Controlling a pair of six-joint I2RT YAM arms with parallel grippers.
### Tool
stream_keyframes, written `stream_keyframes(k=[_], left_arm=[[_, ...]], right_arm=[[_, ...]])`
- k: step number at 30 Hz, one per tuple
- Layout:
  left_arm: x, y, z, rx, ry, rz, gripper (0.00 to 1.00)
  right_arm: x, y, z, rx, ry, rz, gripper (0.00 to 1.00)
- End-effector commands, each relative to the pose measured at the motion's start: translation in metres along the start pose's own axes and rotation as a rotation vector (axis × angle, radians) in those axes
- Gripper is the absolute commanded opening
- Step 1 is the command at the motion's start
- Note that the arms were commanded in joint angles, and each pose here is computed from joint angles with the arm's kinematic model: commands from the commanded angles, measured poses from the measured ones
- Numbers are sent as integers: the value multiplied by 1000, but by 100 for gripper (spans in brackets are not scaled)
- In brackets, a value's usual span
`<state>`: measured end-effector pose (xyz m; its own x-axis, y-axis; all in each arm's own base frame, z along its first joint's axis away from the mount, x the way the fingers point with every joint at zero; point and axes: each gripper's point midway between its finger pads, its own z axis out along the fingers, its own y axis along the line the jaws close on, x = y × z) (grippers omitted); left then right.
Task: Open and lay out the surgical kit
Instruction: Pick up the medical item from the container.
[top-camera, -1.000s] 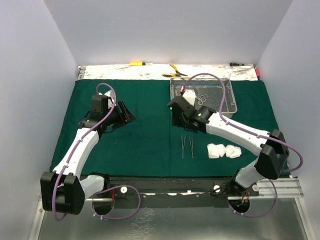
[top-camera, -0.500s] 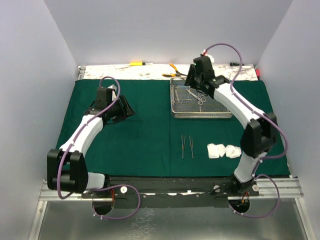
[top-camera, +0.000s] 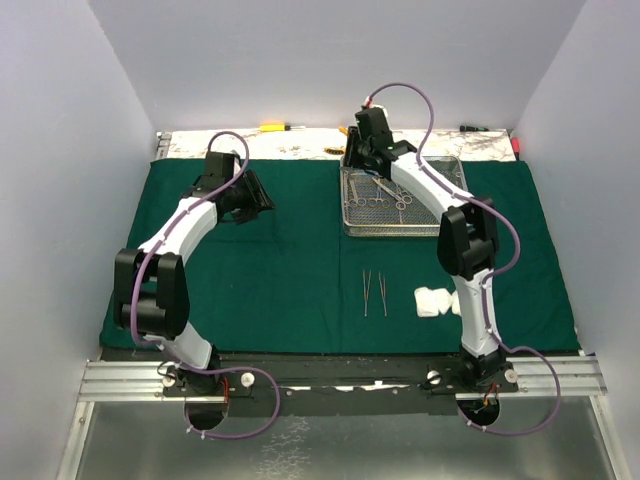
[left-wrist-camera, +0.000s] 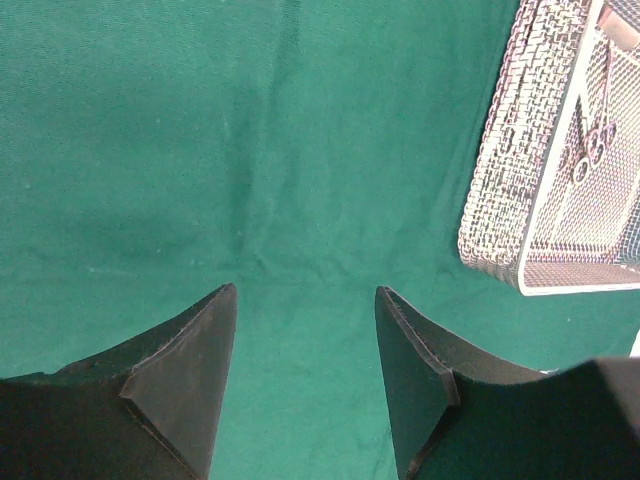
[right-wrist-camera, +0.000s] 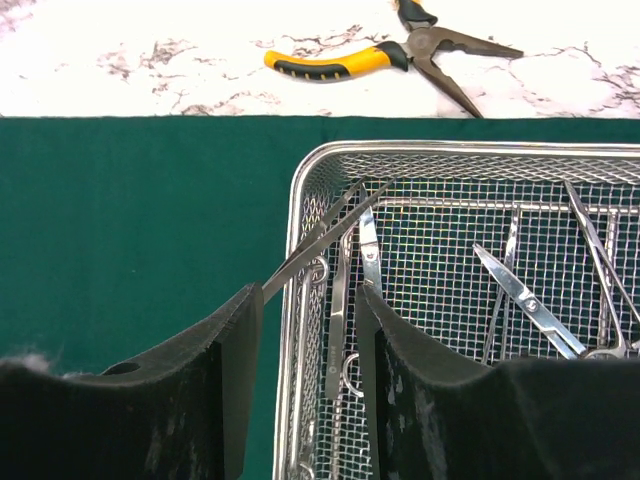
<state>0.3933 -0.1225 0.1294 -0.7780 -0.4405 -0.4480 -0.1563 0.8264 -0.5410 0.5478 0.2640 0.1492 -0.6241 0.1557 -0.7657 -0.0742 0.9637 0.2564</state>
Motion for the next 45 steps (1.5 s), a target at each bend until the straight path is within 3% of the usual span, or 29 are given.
stream_keyframes(k=[1, 11, 18, 24, 31, 38, 43, 45], left_arm=[[-13, -11, 10, 32, 7, -4, 59], [-9, -17, 39, 91, 104, -8, 57], [-13, -16, 49, 98, 121, -30, 56], [-10, -14, 53, 110, 142, -29, 55], [-9, -13, 57, 120, 159, -33, 54], [-10, -13, 60, 124, 164, -32, 54], [-10, -11, 63, 120, 167, -33, 54], [-9, -10, 64, 118, 171, -37, 54]], right_arm=[[2, 20, 9, -31, -53, -168, 46], [17, 6, 31, 121, -73, -301, 46], [20, 6, 38, 156, -96, -388, 39], [16, 9, 51, 146, -130, -443, 27], [4, 10, 46, 159, -159, -452, 1], [-26, 6, 18, 223, -205, -405, 1], [-5, 0, 17, 218, -145, -364, 19], [7, -6, 19, 225, -109, -337, 20]])
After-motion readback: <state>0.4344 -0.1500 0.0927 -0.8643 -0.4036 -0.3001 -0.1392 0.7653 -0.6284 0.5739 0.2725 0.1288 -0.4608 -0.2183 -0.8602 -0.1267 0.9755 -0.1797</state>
